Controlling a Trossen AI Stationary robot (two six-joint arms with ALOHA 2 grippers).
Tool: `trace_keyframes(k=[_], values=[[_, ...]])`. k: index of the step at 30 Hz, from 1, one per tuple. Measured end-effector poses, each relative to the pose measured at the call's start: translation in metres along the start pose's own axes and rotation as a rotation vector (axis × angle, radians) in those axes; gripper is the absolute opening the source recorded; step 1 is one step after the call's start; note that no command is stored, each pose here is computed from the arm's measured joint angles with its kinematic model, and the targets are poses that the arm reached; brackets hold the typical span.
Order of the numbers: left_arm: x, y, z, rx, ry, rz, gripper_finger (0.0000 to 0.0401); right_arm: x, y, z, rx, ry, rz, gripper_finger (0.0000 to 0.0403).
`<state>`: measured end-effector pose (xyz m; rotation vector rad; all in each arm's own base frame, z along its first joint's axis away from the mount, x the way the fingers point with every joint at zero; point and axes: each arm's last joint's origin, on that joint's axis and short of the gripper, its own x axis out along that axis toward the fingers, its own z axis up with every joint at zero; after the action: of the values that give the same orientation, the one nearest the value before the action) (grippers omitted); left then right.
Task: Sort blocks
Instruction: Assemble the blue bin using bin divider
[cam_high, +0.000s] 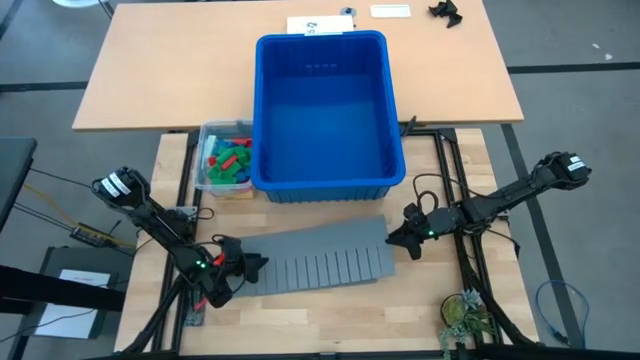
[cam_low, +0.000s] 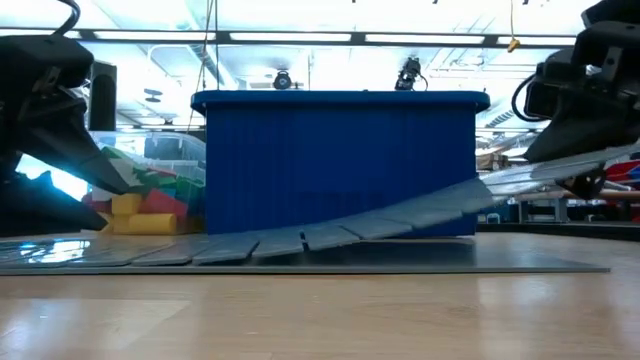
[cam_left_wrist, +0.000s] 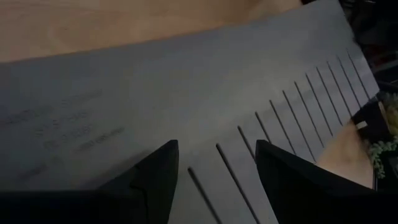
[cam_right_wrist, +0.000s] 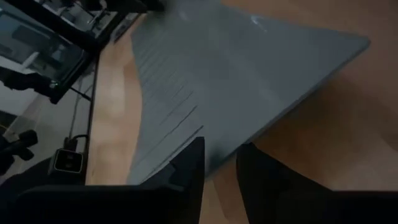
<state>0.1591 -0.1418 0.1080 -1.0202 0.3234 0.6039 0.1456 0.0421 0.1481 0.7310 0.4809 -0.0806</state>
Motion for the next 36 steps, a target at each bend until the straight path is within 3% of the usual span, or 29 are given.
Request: trace_keyframes(k=[8, 13, 23, 28, 32, 36], values=[[0.004, -0.003, 0.002, 0.007, 0.000, -0.006, 0.0223, 0.000, 0.000, 0.000, -0.056, -0.001, -0.001, 0.0012], [0.006, -0.007, 0.003, 0.020, 0.000, -0.019, 0.0223, 0.000, 0.001, 0.000, -0.089, 0.002, 0.013, 0.0002], [0.007, -0.010, 0.000, 0.019, 0.107, -0.013, 0.0223, 0.000, 0.004, 0.002, -0.119, 0.009, 0.073, 0.0001], [0.004, -0.022, -0.005, 0.022, 0.245, 0.019, 0.0223, -0.003, 0.009, 0.002, -0.052, 0.065, 0.174, 0.0007], [-0.001, -0.039, -0.007, 0.071, 0.329, 0.099, 0.0223, -0.004, 0.009, 0.002, 0.011, 0.086, 0.182, 0.0022], [-0.012, -0.060, -0.002, 0.118, 0.382, 0.249, 0.0223, -0.004, 0.008, 0.002, 0.023, 0.090, 0.180, 0.0052]])
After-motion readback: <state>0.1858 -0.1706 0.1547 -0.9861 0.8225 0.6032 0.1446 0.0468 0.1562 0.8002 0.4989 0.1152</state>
